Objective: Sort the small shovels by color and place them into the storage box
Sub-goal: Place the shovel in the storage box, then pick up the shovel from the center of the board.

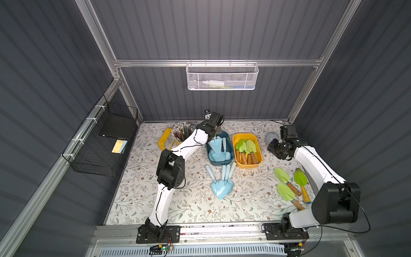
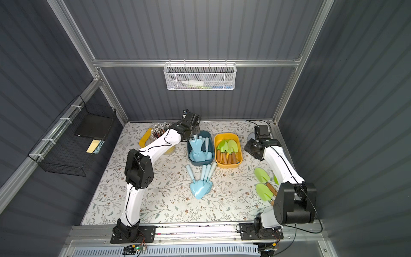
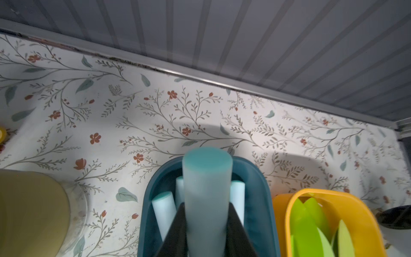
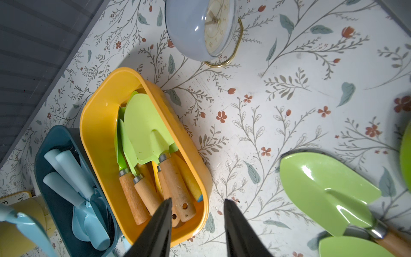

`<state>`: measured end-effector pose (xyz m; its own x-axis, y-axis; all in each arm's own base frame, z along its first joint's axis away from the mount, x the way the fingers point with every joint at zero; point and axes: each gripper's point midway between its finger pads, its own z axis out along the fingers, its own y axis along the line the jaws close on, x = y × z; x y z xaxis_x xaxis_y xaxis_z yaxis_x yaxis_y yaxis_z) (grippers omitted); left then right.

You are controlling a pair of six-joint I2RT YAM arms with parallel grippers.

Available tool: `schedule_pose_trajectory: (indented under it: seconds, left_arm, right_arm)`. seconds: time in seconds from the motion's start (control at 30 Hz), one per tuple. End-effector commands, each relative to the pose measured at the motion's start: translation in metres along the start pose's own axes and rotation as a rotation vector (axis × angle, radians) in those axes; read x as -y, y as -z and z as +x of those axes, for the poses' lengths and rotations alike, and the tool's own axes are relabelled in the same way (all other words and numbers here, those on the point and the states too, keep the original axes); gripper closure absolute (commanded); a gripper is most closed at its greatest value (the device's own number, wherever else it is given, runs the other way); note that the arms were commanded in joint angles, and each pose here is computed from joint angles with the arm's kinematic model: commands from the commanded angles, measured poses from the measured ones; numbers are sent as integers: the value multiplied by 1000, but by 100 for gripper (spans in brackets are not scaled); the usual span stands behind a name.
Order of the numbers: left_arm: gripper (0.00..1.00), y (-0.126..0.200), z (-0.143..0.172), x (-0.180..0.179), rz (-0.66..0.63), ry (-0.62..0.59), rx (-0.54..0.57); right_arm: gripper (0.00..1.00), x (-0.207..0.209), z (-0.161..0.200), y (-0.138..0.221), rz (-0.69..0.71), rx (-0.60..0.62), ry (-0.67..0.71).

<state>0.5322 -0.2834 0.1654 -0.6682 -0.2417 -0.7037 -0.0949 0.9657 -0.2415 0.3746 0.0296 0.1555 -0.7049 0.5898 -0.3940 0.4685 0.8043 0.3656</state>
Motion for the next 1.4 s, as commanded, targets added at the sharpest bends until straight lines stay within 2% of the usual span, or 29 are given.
schedule_pose_trajectory:
  seconds: [0.0,0.13,0.2,0.23,0.37,0.47,0.6,0.7,0.83,1.07,1.17,1.37]
  left_arm:
    - [97,-12,15,0,-2,-35,-26]
    - [88,-21,29,-1,11,-30,-53]
    - [75,-24,34,0,18,-30,-66]
    - [72,-25,35,0,17,-33,-69]
    - [50,-19,21,6,33,-22,-33]
    - [45,-8,0,12,42,-13,17]
    - [43,12,-28,24,86,13,84]
    - [43,22,-39,31,133,28,110]
    - [43,22,-34,37,167,26,94]
    - [43,9,-19,43,200,7,43]
    - [43,8,-18,45,207,5,37]
    - [43,3,-12,45,205,-5,26]
  right_arm:
    - [57,7,2,-4,18,-4,-2]
    - [57,11,3,-3,32,-4,-7]
    - [57,13,4,-3,34,-8,-11]
    - [57,14,4,-3,37,-10,-15]
    - [57,27,6,-2,70,-15,-42]
    - [56,44,8,0,108,-21,-75]
    - [55,79,22,5,188,-68,-127]
    - [55,116,41,10,287,-134,-170]
    - [54,160,66,16,419,-201,-213]
    - [54,187,101,1,473,-275,-253]
    - [55,192,99,2,488,-255,-272]
    - [55,198,60,16,520,-109,-282]
